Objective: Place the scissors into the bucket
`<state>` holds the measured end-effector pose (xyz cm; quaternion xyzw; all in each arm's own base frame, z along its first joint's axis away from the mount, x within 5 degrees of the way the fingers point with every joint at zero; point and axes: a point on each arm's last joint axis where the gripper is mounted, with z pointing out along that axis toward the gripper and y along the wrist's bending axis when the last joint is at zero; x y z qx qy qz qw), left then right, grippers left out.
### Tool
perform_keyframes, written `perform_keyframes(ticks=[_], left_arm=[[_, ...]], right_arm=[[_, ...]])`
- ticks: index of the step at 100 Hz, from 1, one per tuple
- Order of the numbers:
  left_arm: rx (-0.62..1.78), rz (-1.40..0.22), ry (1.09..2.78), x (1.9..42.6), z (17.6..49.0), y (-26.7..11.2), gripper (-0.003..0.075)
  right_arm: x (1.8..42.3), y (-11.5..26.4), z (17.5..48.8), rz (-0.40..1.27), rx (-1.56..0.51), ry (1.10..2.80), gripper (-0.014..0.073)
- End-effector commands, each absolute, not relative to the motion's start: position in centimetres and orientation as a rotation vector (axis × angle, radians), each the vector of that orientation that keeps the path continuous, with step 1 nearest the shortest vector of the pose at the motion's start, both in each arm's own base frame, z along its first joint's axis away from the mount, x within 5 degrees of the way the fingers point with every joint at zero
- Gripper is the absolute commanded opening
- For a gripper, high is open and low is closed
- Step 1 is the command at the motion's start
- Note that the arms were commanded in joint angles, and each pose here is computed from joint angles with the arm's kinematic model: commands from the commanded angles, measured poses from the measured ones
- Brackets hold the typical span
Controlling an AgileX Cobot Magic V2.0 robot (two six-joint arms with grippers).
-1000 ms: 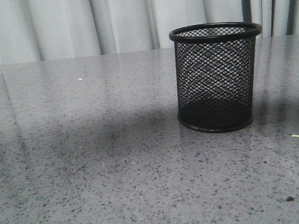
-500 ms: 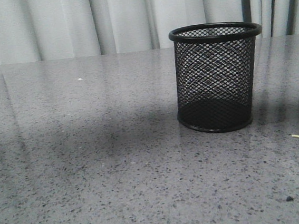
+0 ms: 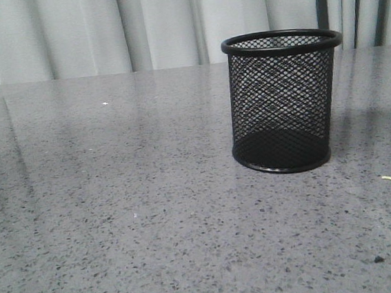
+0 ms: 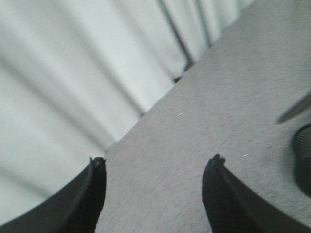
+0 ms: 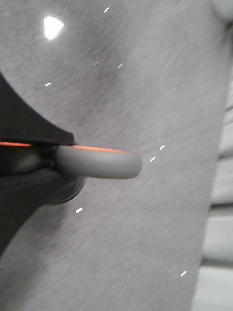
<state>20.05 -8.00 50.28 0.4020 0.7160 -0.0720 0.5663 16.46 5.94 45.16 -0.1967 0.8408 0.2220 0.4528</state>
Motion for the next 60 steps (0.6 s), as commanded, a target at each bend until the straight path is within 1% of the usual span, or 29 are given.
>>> perform_keyframes(ticks=[1, 21, 42, 60], left_arm=[[0.821, -0.141, 1.640, 18.7, 52.3, -6.3, 0.0386], [0.772, -0.080, 1.706, 17.9, 52.2, -4.3, 0.0386], [0.782, -0.089, 1.725, 17.6, 52.1, -4.2, 0.0386], [0.778, -0.128, 1.713, 17.5, 52.2, -4.5, 0.0386]], right_arm=[[16.5, 5.7, 46.5, 0.525, -0.481, 2.109, -0.0055], [17.0, 5.7, 45.9, 0.516, -0.556, 2.250, -0.0055], [17.7, 6.5, 45.1, 0.486, -0.622, 2.294, -0.0055], [19.5, 7.6, 44.0, 0.499, -0.664, 2.332, -0.0055]])
